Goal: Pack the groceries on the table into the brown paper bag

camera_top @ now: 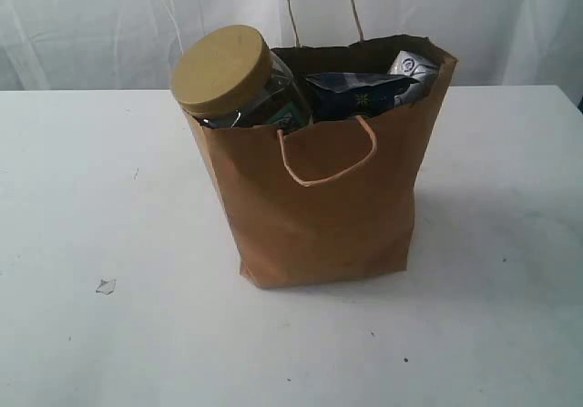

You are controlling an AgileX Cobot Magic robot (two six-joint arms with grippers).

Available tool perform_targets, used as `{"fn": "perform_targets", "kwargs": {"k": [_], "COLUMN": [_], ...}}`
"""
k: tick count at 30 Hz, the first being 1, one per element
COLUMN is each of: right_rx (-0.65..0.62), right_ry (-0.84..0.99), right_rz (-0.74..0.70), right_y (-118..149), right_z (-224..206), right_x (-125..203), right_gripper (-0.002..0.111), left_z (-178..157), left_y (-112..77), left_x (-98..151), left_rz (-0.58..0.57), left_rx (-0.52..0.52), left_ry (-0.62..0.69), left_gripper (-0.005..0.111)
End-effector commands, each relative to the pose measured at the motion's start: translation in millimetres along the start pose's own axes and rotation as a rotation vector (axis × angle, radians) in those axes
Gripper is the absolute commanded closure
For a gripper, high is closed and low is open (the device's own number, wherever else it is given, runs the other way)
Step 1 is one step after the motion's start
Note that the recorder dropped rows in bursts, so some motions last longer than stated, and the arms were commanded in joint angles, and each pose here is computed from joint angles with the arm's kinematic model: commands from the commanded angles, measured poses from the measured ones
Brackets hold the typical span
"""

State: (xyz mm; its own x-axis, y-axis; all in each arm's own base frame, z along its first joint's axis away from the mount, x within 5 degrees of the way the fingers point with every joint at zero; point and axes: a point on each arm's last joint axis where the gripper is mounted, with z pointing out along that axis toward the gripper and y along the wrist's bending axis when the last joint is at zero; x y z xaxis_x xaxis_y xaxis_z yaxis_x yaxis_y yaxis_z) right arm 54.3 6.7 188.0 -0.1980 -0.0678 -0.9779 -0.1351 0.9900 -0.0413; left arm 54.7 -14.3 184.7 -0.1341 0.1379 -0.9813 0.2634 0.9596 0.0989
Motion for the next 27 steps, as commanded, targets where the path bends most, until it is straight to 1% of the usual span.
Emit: {"fn": "perform_targets", "kwargs": {"k": [1,17,27], "right_rx": [0.009,0.009,0.009], "right_ry": [-0.012,-0.012,-0.012], "right_rz": [-0.009,-0.009,-0.009], "right_y": [-0.5,-0.5,-0.5], "right_z": [0.1,0.1,0.1], "right_x": [0.4,0.4,0.4], "right_gripper": [0.108,0.108,0.108], "left_z": [-0.1,-0.1,-0.1], "left_y": [-0.1,-0.1,-0.6], "left_x": [0.8,0.9,4.1], "left_rz": [-0.012,-0.012,-0.012], "left_rx": [-0.001,-0.001,0.004], "left_ry": [-0.004,-0.003,0.032], "left_gripper": [0.107,0.107,0.107]}}
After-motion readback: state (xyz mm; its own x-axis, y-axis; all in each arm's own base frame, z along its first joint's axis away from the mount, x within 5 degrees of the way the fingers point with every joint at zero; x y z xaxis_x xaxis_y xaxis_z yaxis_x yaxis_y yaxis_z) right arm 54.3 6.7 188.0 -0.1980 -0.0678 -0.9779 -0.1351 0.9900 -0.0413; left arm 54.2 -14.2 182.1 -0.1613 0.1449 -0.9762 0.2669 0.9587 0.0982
